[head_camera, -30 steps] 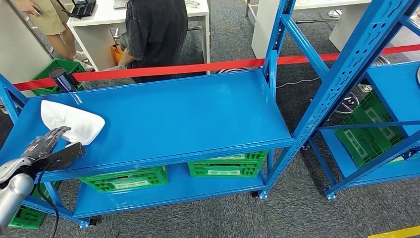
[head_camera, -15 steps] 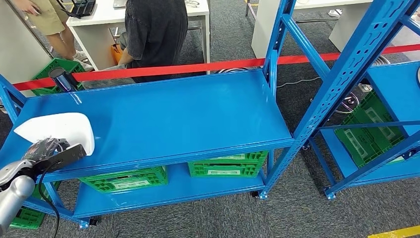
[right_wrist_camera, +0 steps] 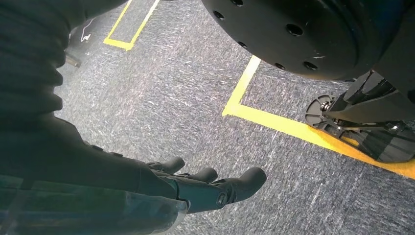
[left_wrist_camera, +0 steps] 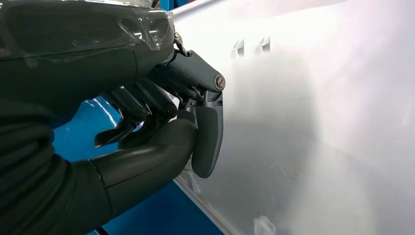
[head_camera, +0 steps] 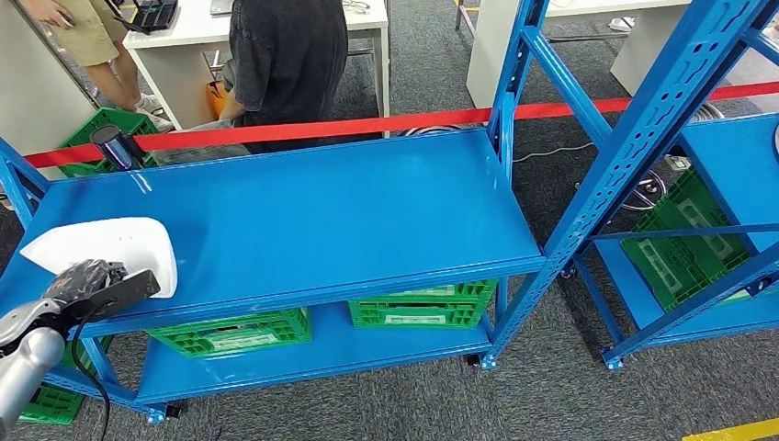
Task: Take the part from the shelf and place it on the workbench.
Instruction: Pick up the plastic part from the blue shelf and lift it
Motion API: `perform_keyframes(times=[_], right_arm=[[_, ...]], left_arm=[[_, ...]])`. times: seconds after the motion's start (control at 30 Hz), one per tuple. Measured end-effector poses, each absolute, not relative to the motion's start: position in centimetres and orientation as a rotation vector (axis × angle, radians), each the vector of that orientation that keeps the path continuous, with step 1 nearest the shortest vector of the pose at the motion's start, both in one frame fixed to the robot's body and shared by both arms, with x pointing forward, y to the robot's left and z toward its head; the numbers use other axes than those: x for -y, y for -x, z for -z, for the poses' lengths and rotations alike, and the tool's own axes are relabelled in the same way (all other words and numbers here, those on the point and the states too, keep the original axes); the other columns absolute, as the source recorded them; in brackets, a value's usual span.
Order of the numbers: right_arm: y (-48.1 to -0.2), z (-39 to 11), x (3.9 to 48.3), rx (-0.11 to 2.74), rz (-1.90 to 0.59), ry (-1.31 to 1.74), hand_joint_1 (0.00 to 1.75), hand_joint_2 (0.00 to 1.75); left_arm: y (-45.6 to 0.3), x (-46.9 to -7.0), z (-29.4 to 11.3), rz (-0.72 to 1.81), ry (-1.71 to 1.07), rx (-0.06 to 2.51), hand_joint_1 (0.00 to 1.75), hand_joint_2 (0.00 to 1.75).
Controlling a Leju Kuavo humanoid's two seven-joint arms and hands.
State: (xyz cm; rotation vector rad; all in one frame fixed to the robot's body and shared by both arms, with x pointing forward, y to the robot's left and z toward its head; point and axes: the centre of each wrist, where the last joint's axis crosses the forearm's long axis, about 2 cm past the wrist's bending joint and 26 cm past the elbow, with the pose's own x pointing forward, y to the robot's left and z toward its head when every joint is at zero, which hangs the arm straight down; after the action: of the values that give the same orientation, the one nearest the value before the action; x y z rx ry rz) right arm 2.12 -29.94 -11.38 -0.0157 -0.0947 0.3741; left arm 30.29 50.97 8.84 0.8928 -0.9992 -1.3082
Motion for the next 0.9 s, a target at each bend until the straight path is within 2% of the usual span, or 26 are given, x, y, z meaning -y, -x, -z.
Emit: perform_keyframes(times=[0.37, 0.4, 0.5, 0.53, 0.9], right_arm=[[-2.15, 11.38, 29.95, 0.095, -0.375, 0.016, 0.00, 1.75], [-2.15, 11.38, 29.95, 0.096, -0.375, 0.016, 0.00, 1.75], [-2.16, 11.38, 29.95, 0.096, -0.375, 0.016, 0.00, 1.75], [-2.17, 11.37, 29.95, 0.096, -0.376, 0.016, 0.00, 1.75], [-2.23, 11.37, 29.97, 0.098, -0.379, 0.018, 0.00, 1.75]], left_arm=[[-30.24, -50.91, -8.72, 1.313, -0.884, 0.994, 1.75, 1.75], [-30.24, -50.90, -8.72, 1.311, -0.883, 0.995, 1.45, 1.75], [-30.24, -50.89, -8.72, 1.307, -0.879, 1.007, 0.14, 0.44], [-30.25, -50.88, -8.72, 1.306, -0.880, 1.018, 0.00, 0.00], [-30.22, -50.65, -8.69, 1.314, -0.874, 1.063, 0.00, 0.00]])
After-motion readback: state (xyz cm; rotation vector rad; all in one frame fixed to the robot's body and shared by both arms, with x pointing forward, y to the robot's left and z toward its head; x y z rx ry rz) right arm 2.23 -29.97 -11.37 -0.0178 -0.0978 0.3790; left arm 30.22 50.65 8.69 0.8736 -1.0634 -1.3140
